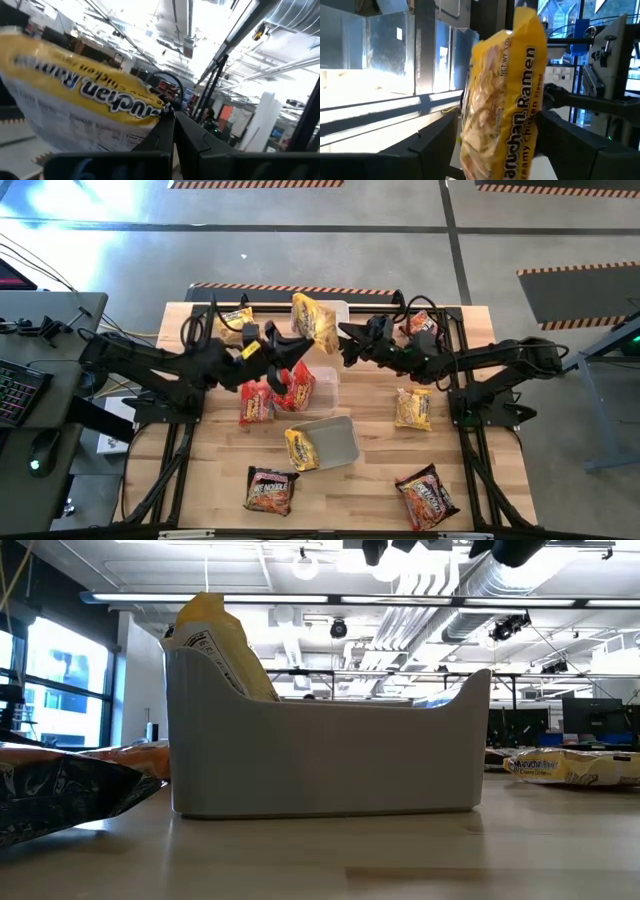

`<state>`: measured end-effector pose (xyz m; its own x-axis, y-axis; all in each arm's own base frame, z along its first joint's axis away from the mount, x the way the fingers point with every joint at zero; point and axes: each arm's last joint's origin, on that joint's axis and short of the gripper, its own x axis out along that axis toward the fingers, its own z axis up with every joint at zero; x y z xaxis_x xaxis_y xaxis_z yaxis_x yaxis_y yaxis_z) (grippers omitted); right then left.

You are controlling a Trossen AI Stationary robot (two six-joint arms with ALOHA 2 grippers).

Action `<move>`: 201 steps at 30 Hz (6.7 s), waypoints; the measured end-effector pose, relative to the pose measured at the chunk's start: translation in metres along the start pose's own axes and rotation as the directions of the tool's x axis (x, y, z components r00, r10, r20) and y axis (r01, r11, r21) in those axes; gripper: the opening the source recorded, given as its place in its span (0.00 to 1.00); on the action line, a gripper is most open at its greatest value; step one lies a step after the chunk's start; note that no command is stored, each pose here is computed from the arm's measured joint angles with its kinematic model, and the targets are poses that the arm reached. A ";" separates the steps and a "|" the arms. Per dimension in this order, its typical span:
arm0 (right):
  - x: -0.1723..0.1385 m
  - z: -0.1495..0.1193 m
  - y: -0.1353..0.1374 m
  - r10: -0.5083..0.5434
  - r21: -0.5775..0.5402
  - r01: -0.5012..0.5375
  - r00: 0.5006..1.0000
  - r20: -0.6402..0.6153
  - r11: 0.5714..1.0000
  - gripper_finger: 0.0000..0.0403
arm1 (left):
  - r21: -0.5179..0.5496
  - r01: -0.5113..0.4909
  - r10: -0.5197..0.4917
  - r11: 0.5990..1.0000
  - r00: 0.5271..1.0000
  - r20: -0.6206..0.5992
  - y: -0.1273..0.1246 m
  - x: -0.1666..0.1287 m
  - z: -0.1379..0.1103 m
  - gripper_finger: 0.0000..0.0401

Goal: Sort Maruchan noodles
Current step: Put the yellow noodle pack into the gray bin

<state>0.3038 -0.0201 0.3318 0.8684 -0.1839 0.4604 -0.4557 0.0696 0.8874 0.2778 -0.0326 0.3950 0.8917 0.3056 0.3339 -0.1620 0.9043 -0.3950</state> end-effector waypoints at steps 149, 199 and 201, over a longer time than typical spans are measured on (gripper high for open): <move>-0.075 0.143 0.034 -0.559 -0.918 0.030 0.800 -0.216 0.396 0.27 | -0.262 -0.443 0.167 0.858 0.721 -0.673 -0.035 0.034 -0.005 0.09; -0.118 0.134 0.048 -0.729 -0.971 0.049 0.670 -0.141 0.233 0.00 | -0.088 -0.973 0.436 0.213 0.175 -0.883 -0.107 0.017 -0.145 0.09; -0.118 0.134 0.048 -0.729 -0.972 0.047 0.670 -0.141 0.231 0.00 | -0.071 -0.967 0.438 0.245 0.176 -0.882 -0.106 0.018 -0.145 0.09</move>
<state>0.1535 -0.1262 0.3171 0.9415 -0.0355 -0.3352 0.1250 0.9603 0.2493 0.3718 -0.1661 0.3188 0.4582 0.1869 -0.8690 -0.8720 -0.0952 -0.4802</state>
